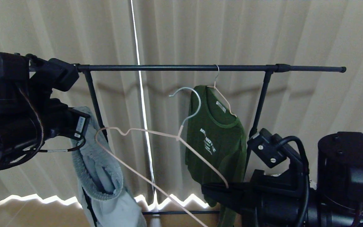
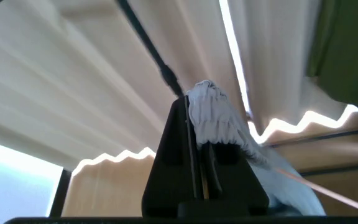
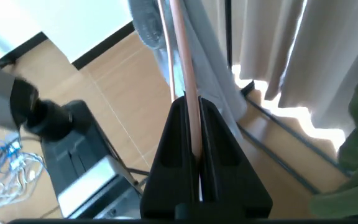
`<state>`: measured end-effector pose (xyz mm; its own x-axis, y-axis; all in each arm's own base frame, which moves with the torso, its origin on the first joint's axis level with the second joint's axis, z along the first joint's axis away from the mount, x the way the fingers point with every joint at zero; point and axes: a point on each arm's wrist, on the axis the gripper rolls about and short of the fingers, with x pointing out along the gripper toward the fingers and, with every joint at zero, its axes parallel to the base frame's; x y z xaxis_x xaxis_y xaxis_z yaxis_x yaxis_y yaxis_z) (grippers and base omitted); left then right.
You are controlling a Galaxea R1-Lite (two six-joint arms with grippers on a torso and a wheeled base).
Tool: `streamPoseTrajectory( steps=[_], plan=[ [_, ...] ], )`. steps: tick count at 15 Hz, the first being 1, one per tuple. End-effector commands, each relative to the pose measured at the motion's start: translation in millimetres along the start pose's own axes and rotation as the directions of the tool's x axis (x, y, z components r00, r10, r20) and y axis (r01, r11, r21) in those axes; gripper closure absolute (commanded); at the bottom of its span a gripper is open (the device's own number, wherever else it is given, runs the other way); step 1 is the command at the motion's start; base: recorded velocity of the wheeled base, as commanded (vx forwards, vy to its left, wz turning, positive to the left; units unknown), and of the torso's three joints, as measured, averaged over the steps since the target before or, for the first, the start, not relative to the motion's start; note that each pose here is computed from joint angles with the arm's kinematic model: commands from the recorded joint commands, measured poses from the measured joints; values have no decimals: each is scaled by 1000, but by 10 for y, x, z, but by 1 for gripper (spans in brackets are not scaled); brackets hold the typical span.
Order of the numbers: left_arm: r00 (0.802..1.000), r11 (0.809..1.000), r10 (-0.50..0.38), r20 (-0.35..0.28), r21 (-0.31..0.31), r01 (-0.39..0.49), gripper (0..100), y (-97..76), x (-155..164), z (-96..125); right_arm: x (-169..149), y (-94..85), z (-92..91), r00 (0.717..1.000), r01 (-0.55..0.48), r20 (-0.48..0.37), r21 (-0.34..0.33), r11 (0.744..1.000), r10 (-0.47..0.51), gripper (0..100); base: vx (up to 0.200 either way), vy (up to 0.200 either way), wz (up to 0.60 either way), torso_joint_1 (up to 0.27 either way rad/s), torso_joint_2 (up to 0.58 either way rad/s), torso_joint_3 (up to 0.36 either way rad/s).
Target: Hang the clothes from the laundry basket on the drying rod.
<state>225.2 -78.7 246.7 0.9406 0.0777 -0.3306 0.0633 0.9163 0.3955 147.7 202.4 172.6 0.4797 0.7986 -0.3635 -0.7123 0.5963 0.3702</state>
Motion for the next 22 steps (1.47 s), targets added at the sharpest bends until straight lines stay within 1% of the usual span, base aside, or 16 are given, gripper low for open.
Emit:
streamPoseTrajectory(
  steps=[1,3,4,5,8,10,14,16,20,21,22],
  plan=[
    [1000,1000,-11,11,-7,12,100,-23,-31,14,162,28,-68,1000,-9,-30,3,1000,9,100,0,0,0,0,0,0],
    [1000,1000,-2,13,-12,2,100,-9,-16,29,159,108,-108,999,-41,-34,-8,999,41,100,0,0,0,0,0,0],
    [1000,1000,-2,13,-12,2,100,-9,-16,29,159,108,-108,999,-41,-34,-8,999,41,100,0,0,0,0,0,0],
    [1000,1000,15,19,-18,-15,100,33,-8,60,143,182,-149,997,-69,-47,-16,997,68,100,0,0,0,0,0,0],
    [999,999,35,4,-17,-35,100,54,8,31,116,265,-158,994,-99,-46,1,995,99,100,0,0,0,0,0,0],
    [999,999,37,4,-19,-37,100,54,5,25,91,305,-163,992,-114,-45,4,994,114,100,0,0,0,0,0,0],
    [999,999,38,-16,-15,-38,100,28,8,-54,40,383,-166,989,-144,-40,0,990,144,100,0,0,0,0,0,0],
    [999,999,38,-16,-16,-38,100,27,9,-57,40,397,-162,988,-149,-39,0,989,149,100,0,0,0,0,0,0],
    [999,999,37,-14,-18,-37,100,23,2,-54,129,383,-168,993,-121,-9,-4,993,121,100,0,0,0,0,0,0],
    [997,997,73,-22,-15,-73,100,28,-6,-53,228,309,-153,998,-61,16,5,998,60,100,0,0,0,0,0,0],
    [996,996,89,-28,-13,-89,100,26,-3,-54,250,290,-156,998,-55,20,6,998,54,100,0,0,0,0,0,0]
  ],
)
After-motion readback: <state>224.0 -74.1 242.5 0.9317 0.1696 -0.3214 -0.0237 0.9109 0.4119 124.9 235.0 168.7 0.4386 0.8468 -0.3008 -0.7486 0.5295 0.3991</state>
